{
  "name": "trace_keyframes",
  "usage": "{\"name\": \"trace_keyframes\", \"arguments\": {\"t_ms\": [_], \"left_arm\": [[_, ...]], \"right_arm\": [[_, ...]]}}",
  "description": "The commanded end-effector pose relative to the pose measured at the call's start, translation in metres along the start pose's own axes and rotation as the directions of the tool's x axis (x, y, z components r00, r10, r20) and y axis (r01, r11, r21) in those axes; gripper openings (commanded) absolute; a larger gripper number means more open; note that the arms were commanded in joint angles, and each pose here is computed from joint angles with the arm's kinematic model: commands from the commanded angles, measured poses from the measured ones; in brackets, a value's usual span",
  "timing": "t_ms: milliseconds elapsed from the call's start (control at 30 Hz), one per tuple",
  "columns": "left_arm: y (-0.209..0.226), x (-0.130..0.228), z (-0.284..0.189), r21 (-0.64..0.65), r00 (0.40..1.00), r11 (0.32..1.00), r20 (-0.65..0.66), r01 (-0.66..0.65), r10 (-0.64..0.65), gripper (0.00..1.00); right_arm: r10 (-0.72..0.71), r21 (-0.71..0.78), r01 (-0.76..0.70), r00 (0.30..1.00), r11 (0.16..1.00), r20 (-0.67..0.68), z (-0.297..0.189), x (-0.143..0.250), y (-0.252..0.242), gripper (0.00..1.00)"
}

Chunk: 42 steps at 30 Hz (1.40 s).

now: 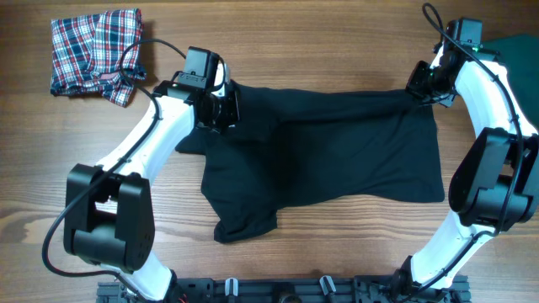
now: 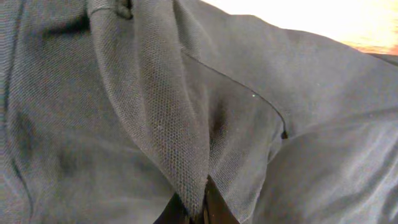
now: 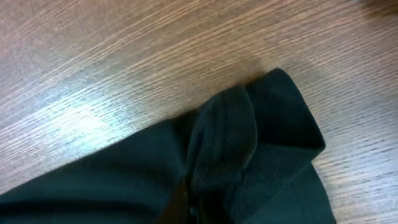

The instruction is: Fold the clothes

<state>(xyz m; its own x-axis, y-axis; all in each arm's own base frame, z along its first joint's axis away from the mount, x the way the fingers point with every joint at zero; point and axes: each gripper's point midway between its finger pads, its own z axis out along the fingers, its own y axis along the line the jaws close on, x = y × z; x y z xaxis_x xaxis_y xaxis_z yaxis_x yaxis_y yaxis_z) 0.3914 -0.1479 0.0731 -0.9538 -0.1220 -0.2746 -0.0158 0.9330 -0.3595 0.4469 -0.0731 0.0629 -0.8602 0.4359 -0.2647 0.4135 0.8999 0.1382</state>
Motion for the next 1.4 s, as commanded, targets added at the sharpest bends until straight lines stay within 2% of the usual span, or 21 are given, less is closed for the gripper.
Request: {"name": "trace_keyframes", "arguments": {"t_ms": [0, 233, 300, 367, 433, 533, 600, 667, 733, 767, 800, 900, 967, 1033, 1167, 1267, 1367], "left_arm": [[0.005, -0.005, -0.010, 0.003, 1.000, 1.000, 0.011, -0.003, 0.003, 0.04], [0.018, 0.000, -0.012, -0.019, 0.999, 0.999, -0.017, 0.032, -0.032, 0.04], [0.018, 0.000, -0.012, -0.019, 0.999, 0.999, -0.017, 0.032, -0.032, 0.05], [0.018, 0.000, -0.012, -0.019, 0.999, 0.999, -0.019, 0.032, -0.032, 0.15], [0.019, 0.001, -0.012, -0.021, 0.999, 0.999, -0.022, 0.033, -0.034, 0.19], [0.019, 0.002, -0.012, -0.023, 0.999, 0.999, -0.027, 0.035, -0.036, 0.24], [0.020, 0.003, -0.012, -0.025, 0.999, 0.999, -0.029, 0.032, -0.033, 0.39], [0.021, 0.001, -0.013, -0.035, 1.000, 0.999, -0.019, 0.007, -0.008, 0.46], [0.023, -0.003, -0.015, -0.047, 1.000, 0.999, -0.003, 0.004, -0.004, 0.47], [0.021, -0.005, -0.016, -0.042, 1.000, 0.999, 0.006, 0.002, -0.001, 0.47], [0.017, -0.009, -0.017, -0.033, 1.000, 0.999, 0.028, -0.010, 0.011, 0.47], [-0.008, -0.015, -0.014, -0.003, 0.988, 0.991, 0.073, -0.136, 0.136, 0.47], [-0.022, -0.018, -0.012, -0.014, 0.975, 0.981, 0.104, -0.195, 0.195, 0.48], [-0.029, -0.023, -0.008, -0.043, 0.964, 0.974, 0.139, -0.222, 0.225, 0.50], [-0.034, -0.032, 0.015, -0.038, 0.956, 0.971, 0.168, -0.237, 0.240, 0.51], [-0.025, -0.030, 0.034, -0.046, 0.963, 0.973, 0.140, -0.226, 0.230, 0.53], [-0.018, -0.024, 0.050, -0.055, 0.968, 0.974, 0.107, -0.221, 0.226, 0.55]], "right_arm": [[0.020, 0.050, -0.022, 0.999, 0.998, 0.038, -0.013, -0.008, -0.009, 0.04], [0.045, 0.071, -0.046, 0.999, 0.996, 0.016, -0.013, -0.002, -0.013, 0.05], [0.045, 0.071, -0.046, 0.999, 0.996, 0.017, -0.013, -0.002, -0.013, 0.12], [0.045, 0.071, -0.046, 0.999, 0.996, 0.016, -0.013, -0.001, -0.013, 0.17], [0.045, 0.072, -0.046, 0.999, 0.996, 0.013, -0.013, -0.001, -0.013, 0.23], [0.046, 0.073, -0.047, 0.999, 0.996, 0.013, -0.013, -0.001, -0.013, 0.22], [0.046, 0.089, -0.048, 0.999, 0.995, 0.018, -0.013, -0.001, -0.016, 0.21], [0.044, 0.125, -0.048, 0.998, 0.991, 0.036, -0.014, -0.004, -0.022, 0.21], [0.042, 0.116, -0.047, 0.998, 0.992, 0.041, -0.016, -0.006, -0.020, 0.21], [0.026, 0.064, -0.029, 0.999, 0.998, 0.038, -0.019, -0.007, -0.009, 0.21], [-0.040, -0.020, 0.041, 0.999, 0.999, 0.036, -0.022, -0.008, 0.008, 0.23], [-0.227, -0.248, 0.241, 0.970, 0.938, 0.084, -0.035, -0.003, 0.068, 0.47], [-0.285, -0.291, 0.302, 0.953, 0.908, 0.102, -0.036, 0.003, 0.090, 0.61], [-0.338, -0.305, 0.357, 0.934, 0.883, 0.115, -0.035, 0.009, 0.106, 0.69], [-0.360, -0.312, 0.375, 0.927, 0.873, 0.107, -0.018, 0.021, 0.126, 0.76], [-0.256, -0.134, 0.262, 0.965, 0.956, 0.057, 0.003, 0.017, 0.094, 0.76], [-0.264, -0.113, 0.265, 0.964, 0.957, 0.024, 0.014, 0.024, 0.088, 0.77]]}}
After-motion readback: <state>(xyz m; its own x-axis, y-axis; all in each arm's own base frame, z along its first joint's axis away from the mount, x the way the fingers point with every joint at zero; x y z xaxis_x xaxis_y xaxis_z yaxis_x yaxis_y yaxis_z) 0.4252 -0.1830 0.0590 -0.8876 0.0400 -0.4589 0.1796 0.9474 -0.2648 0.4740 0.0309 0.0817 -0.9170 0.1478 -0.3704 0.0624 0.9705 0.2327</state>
